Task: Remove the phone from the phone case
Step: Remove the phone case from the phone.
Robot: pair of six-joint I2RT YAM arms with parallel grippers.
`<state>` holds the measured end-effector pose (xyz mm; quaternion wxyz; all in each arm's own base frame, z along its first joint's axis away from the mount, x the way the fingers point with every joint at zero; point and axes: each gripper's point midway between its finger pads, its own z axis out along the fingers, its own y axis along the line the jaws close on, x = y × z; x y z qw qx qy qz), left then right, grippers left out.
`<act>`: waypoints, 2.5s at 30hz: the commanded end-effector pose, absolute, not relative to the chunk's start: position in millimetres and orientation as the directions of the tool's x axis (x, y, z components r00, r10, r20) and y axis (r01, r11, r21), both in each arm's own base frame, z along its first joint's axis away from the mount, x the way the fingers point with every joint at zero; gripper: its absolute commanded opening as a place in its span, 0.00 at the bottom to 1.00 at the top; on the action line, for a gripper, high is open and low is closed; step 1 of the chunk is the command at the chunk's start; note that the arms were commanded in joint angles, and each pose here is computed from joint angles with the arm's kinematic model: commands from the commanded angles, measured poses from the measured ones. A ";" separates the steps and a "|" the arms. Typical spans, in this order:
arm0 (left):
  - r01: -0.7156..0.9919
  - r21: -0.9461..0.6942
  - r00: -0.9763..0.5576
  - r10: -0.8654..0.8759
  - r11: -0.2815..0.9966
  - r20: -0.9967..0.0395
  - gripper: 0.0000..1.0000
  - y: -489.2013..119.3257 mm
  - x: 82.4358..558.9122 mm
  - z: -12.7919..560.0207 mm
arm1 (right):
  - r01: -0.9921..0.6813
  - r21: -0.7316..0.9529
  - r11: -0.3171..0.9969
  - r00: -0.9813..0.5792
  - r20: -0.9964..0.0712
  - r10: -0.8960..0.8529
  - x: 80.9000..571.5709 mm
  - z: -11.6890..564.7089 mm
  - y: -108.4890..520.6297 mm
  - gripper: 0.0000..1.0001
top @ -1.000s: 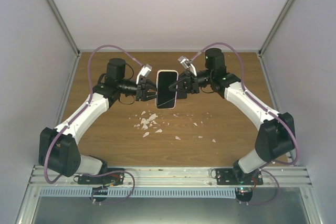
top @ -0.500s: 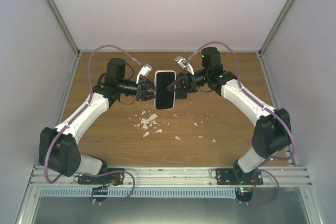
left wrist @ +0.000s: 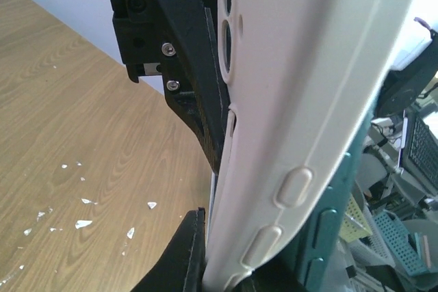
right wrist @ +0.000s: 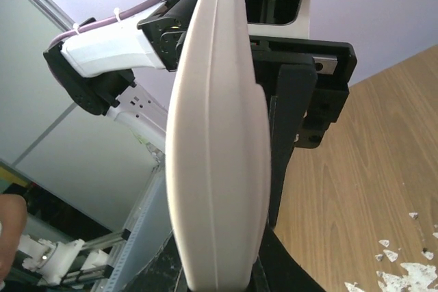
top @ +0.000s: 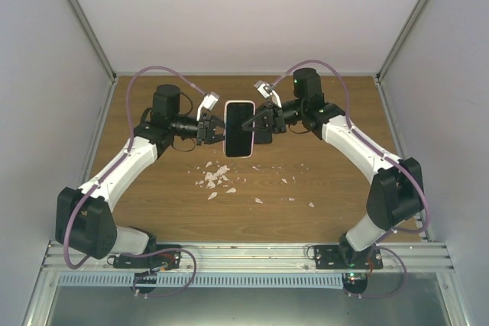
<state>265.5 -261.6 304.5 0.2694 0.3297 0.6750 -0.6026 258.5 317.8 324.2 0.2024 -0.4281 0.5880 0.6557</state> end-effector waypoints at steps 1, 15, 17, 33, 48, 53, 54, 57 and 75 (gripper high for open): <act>0.862 -0.505 -0.506 0.034 0.040 -0.862 0.00 -269.8 278.2 340.8 | -0.681 0.623 -0.385 -0.538 -0.782 -0.314 220.7 329.8 331.4 0.03; 0.718 -0.688 -0.683 -0.083 0.104 -0.725 0.00 -242.4 309.5 325.6 | -0.849 0.529 0.011 -0.524 -0.837 -0.155 327.7 339.5 298.8 0.84; 0.698 -0.706 -0.699 -0.098 0.122 -0.708 0.00 -239.4 315.1 321.9 | -0.858 0.502 0.107 -0.513 -0.847 -0.138 344.3 335.3 291.4 0.86; 0.265 -0.918 -0.881 -0.312 0.296 -0.355 0.00 -214.6 371.9 273.6 | -0.916 -0.051 0.398 -0.099 -0.933 -0.347 340.8 319.9 312.9 0.82; 0.147 -0.959 -0.908 -0.353 0.242 -0.228 0.00 -205.9 376.0 259.1 | -0.844 -0.369 0.390 0.098 -0.820 -0.563 318.3 286.7 360.2 0.82; 0.156 -0.959 -0.908 -0.348 0.236 -0.233 0.00 -206.1 375.5 262.5 | -0.781 -0.464 0.419 0.141 -0.784 -0.605 324.6 284.2 366.2 0.80; 0.153 -0.960 -0.908 -0.349 0.234 -0.230 0.00 -206.1 375.1 262.0 | -0.770 -0.479 0.421 0.146 -0.775 -0.614 326.3 282.7 366.6 0.79; 0.156 -0.961 -0.909 -0.347 0.227 -0.230 0.00 -206.3 373.6 263.4 | -0.747 -0.521 0.413 0.169 -0.750 -0.640 327.6 277.0 369.8 0.78; 0.167 -0.965 -0.916 -0.330 0.204 -0.228 0.00 -208.6 365.4 266.6 | -0.541 -0.669 0.509 0.185 -0.686 -0.704 357.0 284.0 357.6 0.56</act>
